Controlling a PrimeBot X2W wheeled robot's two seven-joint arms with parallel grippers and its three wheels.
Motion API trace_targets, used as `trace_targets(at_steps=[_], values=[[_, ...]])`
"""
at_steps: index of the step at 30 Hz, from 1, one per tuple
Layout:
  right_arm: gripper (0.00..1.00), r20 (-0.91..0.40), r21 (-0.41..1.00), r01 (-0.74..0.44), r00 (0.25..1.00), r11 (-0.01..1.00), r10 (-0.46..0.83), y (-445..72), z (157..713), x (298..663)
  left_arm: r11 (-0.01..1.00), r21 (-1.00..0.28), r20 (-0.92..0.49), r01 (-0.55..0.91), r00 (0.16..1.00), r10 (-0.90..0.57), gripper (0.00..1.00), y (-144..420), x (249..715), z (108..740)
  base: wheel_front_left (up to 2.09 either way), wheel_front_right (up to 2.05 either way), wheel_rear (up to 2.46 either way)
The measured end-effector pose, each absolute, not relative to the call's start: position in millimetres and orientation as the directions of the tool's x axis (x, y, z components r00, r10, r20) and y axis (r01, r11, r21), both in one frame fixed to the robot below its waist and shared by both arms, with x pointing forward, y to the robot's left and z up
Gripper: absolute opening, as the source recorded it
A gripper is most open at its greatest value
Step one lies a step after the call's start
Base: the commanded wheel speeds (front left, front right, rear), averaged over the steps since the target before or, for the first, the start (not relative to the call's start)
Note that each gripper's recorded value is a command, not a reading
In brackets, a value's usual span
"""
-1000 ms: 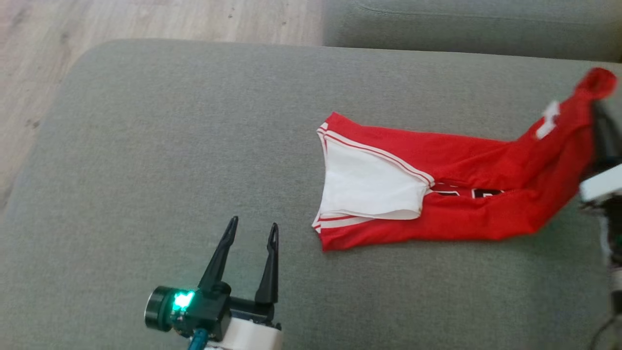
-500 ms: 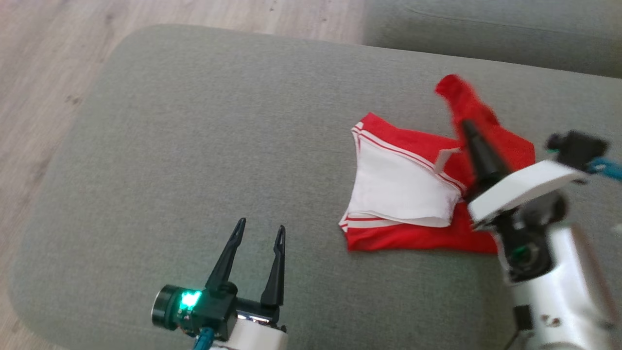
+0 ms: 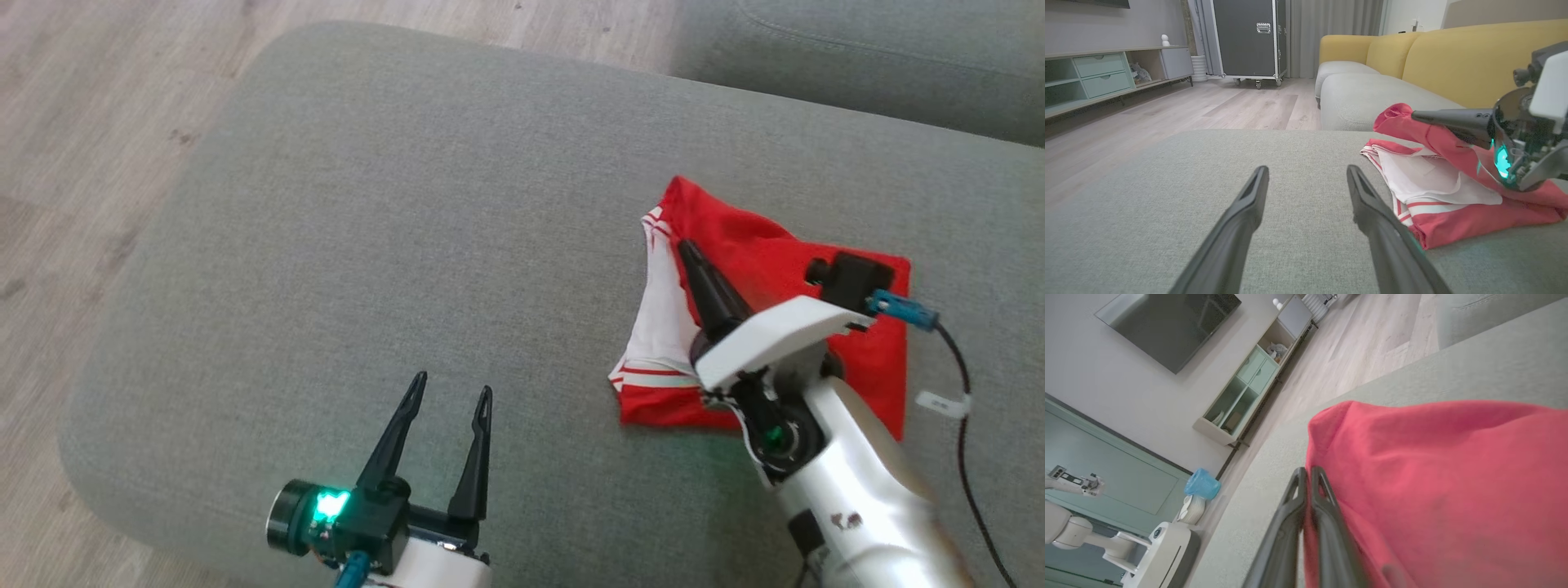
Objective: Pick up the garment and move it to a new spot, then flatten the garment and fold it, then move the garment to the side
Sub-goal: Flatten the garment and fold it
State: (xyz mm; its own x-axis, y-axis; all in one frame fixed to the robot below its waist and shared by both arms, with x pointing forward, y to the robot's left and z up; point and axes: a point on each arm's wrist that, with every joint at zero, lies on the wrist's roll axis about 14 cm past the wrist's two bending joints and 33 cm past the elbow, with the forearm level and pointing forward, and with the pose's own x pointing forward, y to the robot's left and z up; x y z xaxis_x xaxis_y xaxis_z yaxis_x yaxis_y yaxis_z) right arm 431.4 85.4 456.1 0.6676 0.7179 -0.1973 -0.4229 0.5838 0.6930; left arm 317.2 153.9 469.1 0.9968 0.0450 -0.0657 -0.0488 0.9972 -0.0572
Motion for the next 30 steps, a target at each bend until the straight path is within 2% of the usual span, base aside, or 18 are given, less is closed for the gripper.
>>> trace_targets(at_steps=[4, 5, 6, 7, 8, 9, 10, 17, 20, 24, 30], values=[[0.0, -0.198, 0.701, -0.432, 0.646, 0.567, 0.737, 100, 454, 428, 0.997, -0.057, -0.066, -0.059, 0.996, 0.055, 1.0, 156, 316, 469, 0.0, 0.0, 0.0], [0.06, -0.203, 0.702, -0.433, 0.64, 0.566, 0.741, 102, 452, 427, 0.997, -0.057, -0.065, -0.06, 0.996, 0.056, 1.0, 156, 316, 469, 0.0, 0.0, 0.0], [0.16, -0.209, 0.706, -0.43, 0.632, 0.562, 0.746, 105, 450, 425, 0.997, -0.057, -0.066, -0.061, 0.996, 0.057, 1.0, 157, 315, 469, 0.0, 0.0, 0.0], [0.33, -0.215, 0.709, -0.427, 0.627, 0.561, 0.749, 107, 448, 423, 0.997, -0.057, -0.066, -0.061, 0.996, 0.057, 1.0, 157, 316, 469, 0.0, 0.0, 0.0], [0.69, -0.222, 0.709, -0.426, 0.621, 0.561, 0.752, 108, 445, 421, 0.997, -0.057, -0.066, -0.06, 0.996, 0.056, 1.0, 156, 316, 469, 0.0, 0.0, 0.0], [0.87, -0.229, 0.708, -0.428, 0.614, 0.562, 0.756, 110, 443, 419, 0.997, -0.058, -0.066, -0.058, 0.996, 0.055, 1.0, 156, 316, 469, 0.0, 0.0, 0.0], [1.0, -0.233, 0.706, -0.429, 0.61, 0.563, 0.757, 110, 442, 417, 0.997, -0.058, -0.066, -0.056, 0.996, 0.052, 1.0, 155, 317, 469, 0.0, 0.0, 0.0], [1.0, -0.192, 0.712, -0.452, 0.611, 0.538, 0.768, 111, 452, 406, 0.998, -0.063, -0.055, -0.024, 0.998, 0.02, 1.0, 147, 322, 471, 0.0, 0.0, 0.0], [1.0, -0.099, 0.677, -0.499, 0.667, 0.541, 0.739, 99, 478, 412, 0.998, -0.066, -0.036, -0.006, 0.999, 0.004, 1.0, 144, 328, 476, 0.0, 0.0, 0.0], [1.0, -0.006, 0.557, -0.554, 0.743, 0.619, 0.67, 63, 501, 423, 0.997, -0.073, -0.025, 0.005, 1.0, -0.007, 1.0, 139, 329, 478, 0.0, 0.0, 0.0], [1.0, 0.044, 0.424, -0.497, 0.846, 0.757, 0.531, -19, 509, 415, 0.994, -0.103, -0.012, 0.023, 1.0, -0.024, 1.0, 133, 322, 481, 0.0, 0.0, 0.0]])
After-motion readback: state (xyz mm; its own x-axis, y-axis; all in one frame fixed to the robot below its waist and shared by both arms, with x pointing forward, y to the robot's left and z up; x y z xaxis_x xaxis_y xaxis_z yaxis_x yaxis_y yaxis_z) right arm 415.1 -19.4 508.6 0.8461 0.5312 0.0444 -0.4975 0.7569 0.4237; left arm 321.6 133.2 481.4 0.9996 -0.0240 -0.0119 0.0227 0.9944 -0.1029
